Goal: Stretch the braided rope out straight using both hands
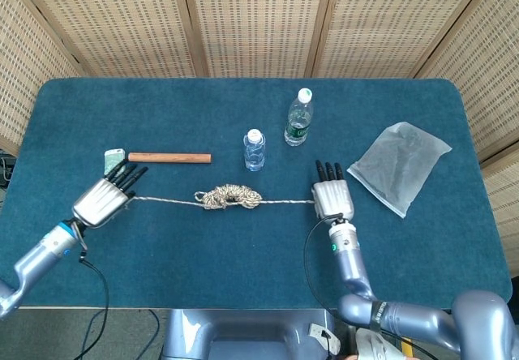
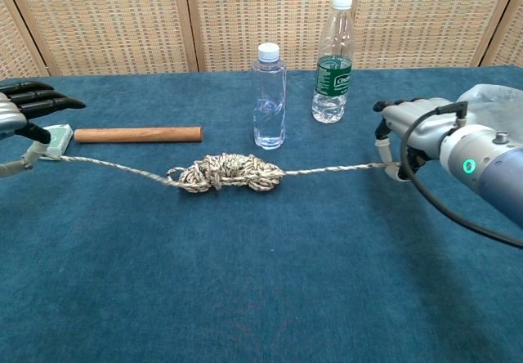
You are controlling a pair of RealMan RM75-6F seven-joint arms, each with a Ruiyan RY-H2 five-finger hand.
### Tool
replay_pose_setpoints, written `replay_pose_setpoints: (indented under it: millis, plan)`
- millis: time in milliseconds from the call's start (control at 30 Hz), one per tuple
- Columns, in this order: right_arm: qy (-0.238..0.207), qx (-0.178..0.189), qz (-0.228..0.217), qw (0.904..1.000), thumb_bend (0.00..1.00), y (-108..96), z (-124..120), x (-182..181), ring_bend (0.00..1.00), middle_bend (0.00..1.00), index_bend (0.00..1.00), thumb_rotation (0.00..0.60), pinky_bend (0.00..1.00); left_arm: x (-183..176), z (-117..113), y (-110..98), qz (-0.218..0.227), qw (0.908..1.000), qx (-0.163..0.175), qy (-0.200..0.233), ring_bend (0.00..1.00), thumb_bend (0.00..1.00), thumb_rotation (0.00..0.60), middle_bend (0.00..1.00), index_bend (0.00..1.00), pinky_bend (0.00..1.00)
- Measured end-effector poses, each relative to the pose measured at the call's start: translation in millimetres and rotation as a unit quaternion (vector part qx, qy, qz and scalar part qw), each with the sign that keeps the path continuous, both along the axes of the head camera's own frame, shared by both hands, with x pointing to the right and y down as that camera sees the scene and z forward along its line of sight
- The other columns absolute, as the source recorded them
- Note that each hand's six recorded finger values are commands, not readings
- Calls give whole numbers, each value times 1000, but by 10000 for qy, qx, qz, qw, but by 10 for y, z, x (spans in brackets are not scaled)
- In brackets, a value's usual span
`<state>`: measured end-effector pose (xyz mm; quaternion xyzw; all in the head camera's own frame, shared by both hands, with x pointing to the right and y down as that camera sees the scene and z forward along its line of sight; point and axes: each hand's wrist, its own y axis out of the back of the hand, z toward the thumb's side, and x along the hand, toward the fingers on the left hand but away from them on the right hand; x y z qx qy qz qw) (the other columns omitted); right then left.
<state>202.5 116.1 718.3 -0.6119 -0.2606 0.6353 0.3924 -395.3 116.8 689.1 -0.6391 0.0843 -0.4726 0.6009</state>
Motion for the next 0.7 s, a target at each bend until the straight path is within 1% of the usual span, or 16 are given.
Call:
replay_pose_setpoints:
  millis: [100, 200, 400, 600, 633, 667, 700]
  plan:
    - [85, 5, 106, 9999, 434, -29, 2, 170, 0, 0, 689, 600, 0, -220, -21, -52, -168, 9998, 32, -129, 0, 453, 600, 0, 813, 0]
    - [147, -18, 164, 9998, 434, -32, 16, 281, 0, 0, 689, 600, 0, -335, -26, -70, -269, 9995, 47, -166, 0, 455, 600, 0, 813, 0]
    - [200, -88, 207, 9995, 434, 20, 76, 418, 0, 0, 689, 600, 0, -391, 28, -26, -299, 9994, 31, -173, 0, 458, 600, 0, 814, 0]
    - [183, -86, 190, 9996, 434, 31, 95, 435, 0, 0, 686, 600, 0, -383, 46, -3, -283, 9995, 39, -157, 0, 459, 600, 0, 813, 0]
    - [160, -87, 197, 9996, 434, 32, 93, 433, 0, 0, 652, 600, 0, -383, 46, -1, -289, 9995, 38, -153, 0, 453, 600, 0, 803, 0]
    - [132, -89, 208, 9997, 415, 33, 91, 430, 0, 0, 602, 600, 0, -385, 47, 1, -293, 9994, 36, -153, 0, 383, 600, 0, 712, 0]
    - [87, -92, 225, 9997, 340, 35, 88, 426, 0, 0, 475, 600, 0, -389, 47, 2, -300, 9994, 31, -156, 0, 307, 600, 0, 590, 0]
